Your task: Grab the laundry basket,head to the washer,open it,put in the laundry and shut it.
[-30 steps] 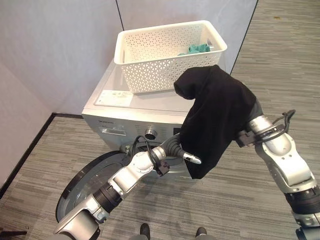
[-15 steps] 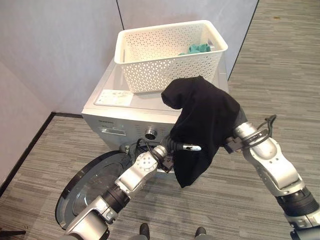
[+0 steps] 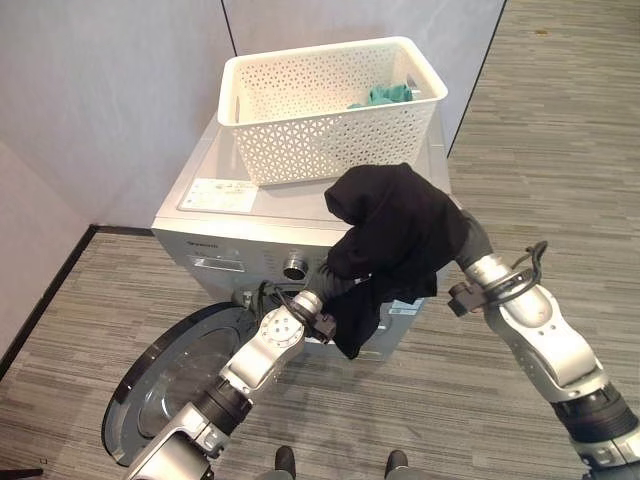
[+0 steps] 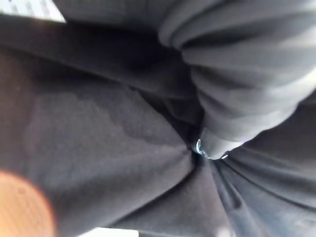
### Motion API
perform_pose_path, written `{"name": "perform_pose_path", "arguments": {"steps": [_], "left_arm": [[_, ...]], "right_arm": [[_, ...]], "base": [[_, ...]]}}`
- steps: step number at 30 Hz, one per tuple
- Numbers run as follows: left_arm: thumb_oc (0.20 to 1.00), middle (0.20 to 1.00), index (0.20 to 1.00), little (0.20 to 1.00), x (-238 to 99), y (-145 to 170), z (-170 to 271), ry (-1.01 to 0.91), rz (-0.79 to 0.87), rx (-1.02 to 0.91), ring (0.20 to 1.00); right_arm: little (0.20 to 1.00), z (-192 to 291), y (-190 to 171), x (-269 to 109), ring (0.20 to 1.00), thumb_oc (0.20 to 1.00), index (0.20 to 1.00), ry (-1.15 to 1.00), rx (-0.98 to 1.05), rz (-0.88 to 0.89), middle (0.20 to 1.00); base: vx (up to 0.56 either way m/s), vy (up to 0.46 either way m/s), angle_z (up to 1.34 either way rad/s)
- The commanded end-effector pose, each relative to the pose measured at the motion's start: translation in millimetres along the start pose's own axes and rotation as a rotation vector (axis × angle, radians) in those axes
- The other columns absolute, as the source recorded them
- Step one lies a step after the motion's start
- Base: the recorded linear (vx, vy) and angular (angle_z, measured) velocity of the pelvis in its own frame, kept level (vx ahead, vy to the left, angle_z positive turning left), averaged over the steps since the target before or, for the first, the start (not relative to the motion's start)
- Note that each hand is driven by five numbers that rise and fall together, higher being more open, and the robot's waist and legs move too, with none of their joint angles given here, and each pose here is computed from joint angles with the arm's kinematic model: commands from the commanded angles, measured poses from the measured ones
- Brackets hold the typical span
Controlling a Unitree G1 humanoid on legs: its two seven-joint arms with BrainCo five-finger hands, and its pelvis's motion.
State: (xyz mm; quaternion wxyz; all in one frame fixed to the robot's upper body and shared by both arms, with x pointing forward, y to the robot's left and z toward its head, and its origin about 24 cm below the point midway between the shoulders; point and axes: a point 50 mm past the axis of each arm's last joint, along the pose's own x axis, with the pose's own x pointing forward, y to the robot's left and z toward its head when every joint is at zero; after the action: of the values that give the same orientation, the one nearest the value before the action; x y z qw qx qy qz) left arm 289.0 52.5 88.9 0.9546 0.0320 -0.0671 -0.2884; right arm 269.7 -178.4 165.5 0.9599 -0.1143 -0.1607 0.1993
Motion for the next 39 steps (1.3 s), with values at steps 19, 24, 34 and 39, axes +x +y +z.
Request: {"name": "perform_pose_path", "arguments": {"steps": [19, 24, 34, 39], "left_arm": [[0.200, 0.200, 0.200, 0.200, -50.4, 63.1, -9.8, 0.000, 0.273, 0.068, 0.200], [0.200, 0.200, 0.200, 0.200, -85.3, 75.3, -30.8, 0.089, 0.364, 0.031, 0.200], [0.200, 0.200, 0.200, 0.200, -177.1, 85.9, -40.3, 0.180, 0.501, -0.044, 0.200], [0.200, 0.200, 0.200, 0.200, -174.6, 82.3, -42.4, 0.200, 0.454, -0.037, 0.200]], "right_arm": [[1.000, -24.6, -50.6, -92.9, 1.000, 1.000, 1.000, 0.021, 0.143, -0.569, 1.000], [1.000, -60.7, -52.8, -136.7, 1.000, 1.000, 1.000, 0.226, 0.138, -0.746, 1.000], [1.000, -162.7, -16.7, -253.6, 1.000, 1.000, 1.000, 0.949, 0.153, -0.839, 1.000], [1.000, -198.9, 16.6, -274.5, 1.000, 1.000, 1.000, 1.198, 0.216, -0.744, 1.000]], "base": [[0.00, -0.005, -0.08], [0.00, -0.005, -0.01], [-0.01, -0.032, -0.07], [-0.02, -0.024, 0.02]]}}
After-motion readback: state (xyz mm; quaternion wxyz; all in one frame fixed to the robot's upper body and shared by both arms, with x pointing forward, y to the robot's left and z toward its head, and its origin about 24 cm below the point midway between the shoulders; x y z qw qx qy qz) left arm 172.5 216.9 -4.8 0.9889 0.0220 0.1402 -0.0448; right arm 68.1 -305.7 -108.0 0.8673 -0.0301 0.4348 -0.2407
